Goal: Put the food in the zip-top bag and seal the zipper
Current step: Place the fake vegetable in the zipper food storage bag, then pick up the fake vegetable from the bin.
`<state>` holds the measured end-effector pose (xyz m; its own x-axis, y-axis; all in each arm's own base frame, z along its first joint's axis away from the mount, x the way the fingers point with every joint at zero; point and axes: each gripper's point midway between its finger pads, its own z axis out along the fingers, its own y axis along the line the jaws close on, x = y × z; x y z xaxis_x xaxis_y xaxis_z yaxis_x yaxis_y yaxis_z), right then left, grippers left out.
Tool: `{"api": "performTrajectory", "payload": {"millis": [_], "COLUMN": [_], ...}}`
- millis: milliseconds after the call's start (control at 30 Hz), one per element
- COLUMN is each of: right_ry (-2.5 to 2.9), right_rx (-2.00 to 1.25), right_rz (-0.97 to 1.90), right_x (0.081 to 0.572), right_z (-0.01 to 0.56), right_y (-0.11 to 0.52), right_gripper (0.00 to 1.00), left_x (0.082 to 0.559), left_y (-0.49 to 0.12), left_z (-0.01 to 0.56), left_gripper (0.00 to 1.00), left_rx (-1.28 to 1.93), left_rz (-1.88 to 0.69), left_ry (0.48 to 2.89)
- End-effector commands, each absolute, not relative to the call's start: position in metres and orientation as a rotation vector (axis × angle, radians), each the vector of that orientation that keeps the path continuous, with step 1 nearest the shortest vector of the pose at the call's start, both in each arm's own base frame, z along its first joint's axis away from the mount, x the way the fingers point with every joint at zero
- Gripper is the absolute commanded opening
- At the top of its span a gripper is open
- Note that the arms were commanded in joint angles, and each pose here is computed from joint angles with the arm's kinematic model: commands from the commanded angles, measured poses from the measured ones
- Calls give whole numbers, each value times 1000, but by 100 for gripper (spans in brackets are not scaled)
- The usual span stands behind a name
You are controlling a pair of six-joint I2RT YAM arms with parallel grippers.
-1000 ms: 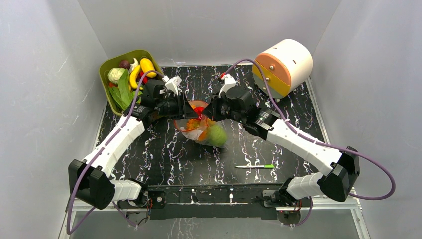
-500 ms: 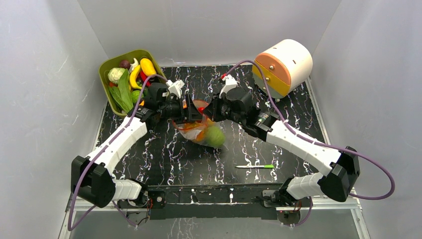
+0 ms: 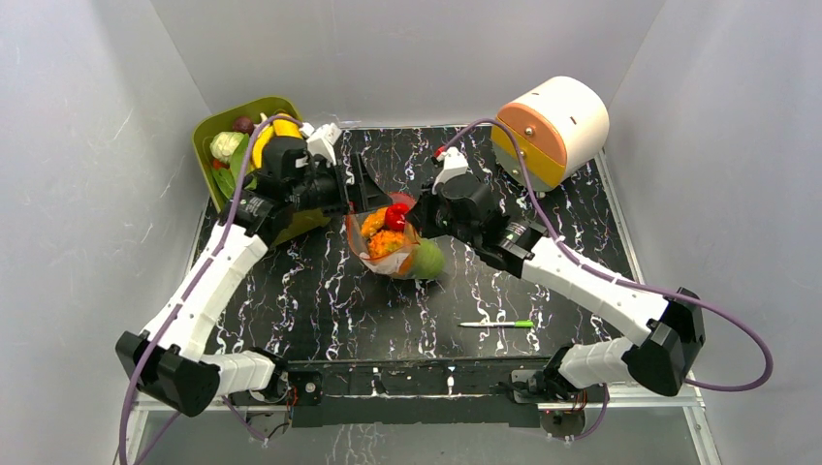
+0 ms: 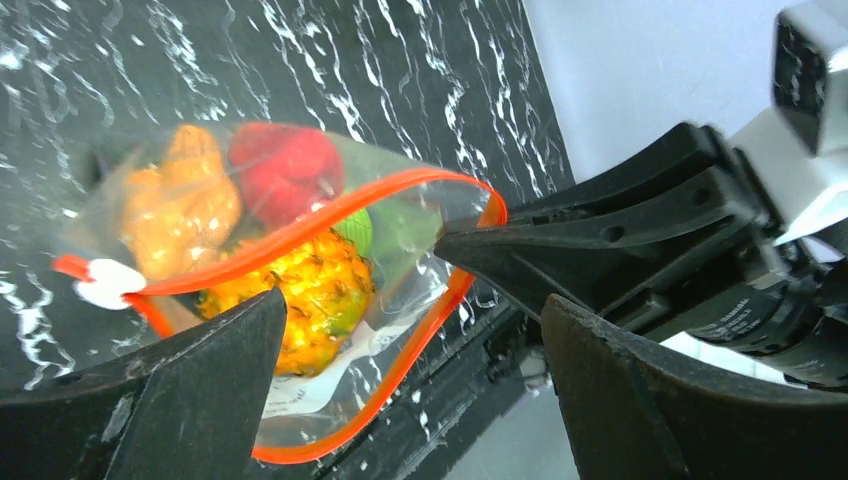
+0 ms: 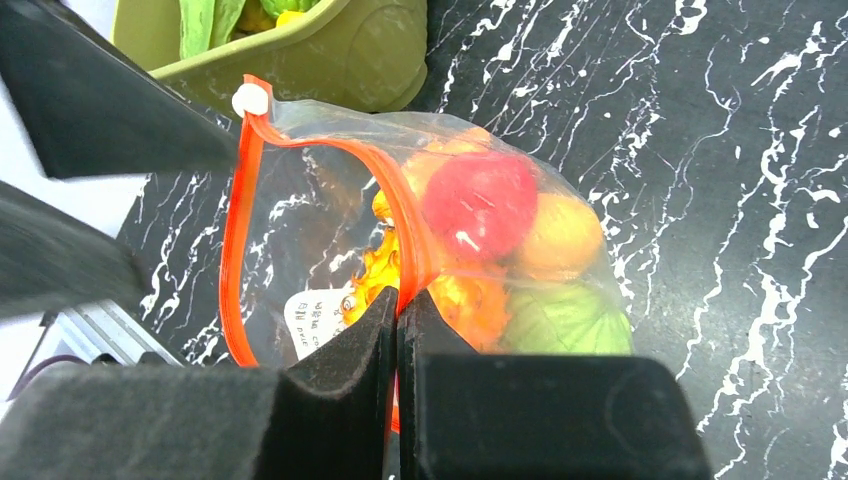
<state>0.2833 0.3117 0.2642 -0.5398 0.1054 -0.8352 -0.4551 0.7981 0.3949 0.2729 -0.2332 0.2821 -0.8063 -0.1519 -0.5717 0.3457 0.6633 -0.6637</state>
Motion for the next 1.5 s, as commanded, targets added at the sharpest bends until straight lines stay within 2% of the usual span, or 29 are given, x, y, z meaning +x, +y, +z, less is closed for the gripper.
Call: {"api": "performTrajectory", "payload": {"millis": [0,333,533,700,767,1033,1267,1467], "right_ry": [1900,1887,1887,1879,1884,1880,1884,1887], "right_rx": [-254,-289,-319,-337,-345,-341,-357,-357], "right_rz": [731,730,768,799,807,819,815,808], "right_x": [285,277,271,268,267,267,269,273], "right_z": [300,300,299,302,301,302,302,301], "right_y": [301,294,298,303,304,306,310,313], "right_gripper": [0,0,0,0,0,0,0,0], "left_x": [275,316,334,352,358,399,434,455], "left_y": [-202,-125,-97,-84,-79,-43,-9,24], "left_z": [305,303,290,281,282,267,256,235], "left_gripper": [98,99,84,67,63,58,62,57], "left_rx": [100,-42,-60,-90,-111,-221,-327,-410], "left_rz": [-849,-261,-39,14,5,34,73,156], "left_ry": [2231,2194,2214,2225,2212,2214,2202,2218]}}
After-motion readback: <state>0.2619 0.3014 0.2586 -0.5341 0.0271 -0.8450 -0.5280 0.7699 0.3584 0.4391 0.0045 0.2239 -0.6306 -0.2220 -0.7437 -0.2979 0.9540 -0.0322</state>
